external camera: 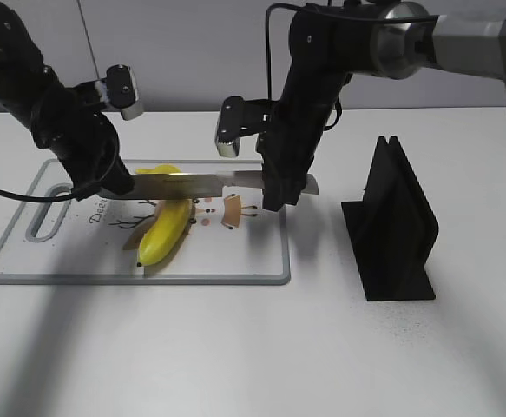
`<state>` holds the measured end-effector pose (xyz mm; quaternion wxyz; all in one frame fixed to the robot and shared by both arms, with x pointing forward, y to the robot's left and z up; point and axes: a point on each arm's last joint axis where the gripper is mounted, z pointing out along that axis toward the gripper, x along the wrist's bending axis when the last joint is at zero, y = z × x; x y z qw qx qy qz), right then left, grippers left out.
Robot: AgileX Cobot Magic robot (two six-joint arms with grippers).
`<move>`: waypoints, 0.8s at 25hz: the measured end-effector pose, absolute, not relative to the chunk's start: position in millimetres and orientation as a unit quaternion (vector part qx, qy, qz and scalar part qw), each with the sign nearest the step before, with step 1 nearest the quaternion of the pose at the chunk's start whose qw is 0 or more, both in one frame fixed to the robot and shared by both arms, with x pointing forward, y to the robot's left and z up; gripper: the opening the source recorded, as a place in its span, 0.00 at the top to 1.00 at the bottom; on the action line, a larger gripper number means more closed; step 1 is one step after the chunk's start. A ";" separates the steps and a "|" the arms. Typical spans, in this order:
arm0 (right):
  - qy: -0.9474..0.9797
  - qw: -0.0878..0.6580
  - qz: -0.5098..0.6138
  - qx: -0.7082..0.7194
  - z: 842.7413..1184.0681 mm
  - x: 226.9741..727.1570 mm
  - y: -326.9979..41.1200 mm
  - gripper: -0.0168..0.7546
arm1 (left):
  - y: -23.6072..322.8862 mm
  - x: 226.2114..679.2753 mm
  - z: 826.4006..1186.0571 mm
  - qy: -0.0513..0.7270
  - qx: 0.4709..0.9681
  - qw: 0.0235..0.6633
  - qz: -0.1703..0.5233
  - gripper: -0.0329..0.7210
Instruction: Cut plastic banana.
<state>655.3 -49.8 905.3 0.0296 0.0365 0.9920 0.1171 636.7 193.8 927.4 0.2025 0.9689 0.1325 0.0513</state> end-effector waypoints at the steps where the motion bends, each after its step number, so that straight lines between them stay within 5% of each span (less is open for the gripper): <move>1: 0.992 0.029 0.117 0.037 904.8 655.3 -49.8 0.73 | 193.7 636.8 927.6 0.132 0.969 0.203 0.051 0.91; 20: 0.992 0.027 0.119 0.037 944.8 660.7 -41.9 0.73 | 197.6 630.1 960.2 0.125 0.966 0.204 0.096 0.91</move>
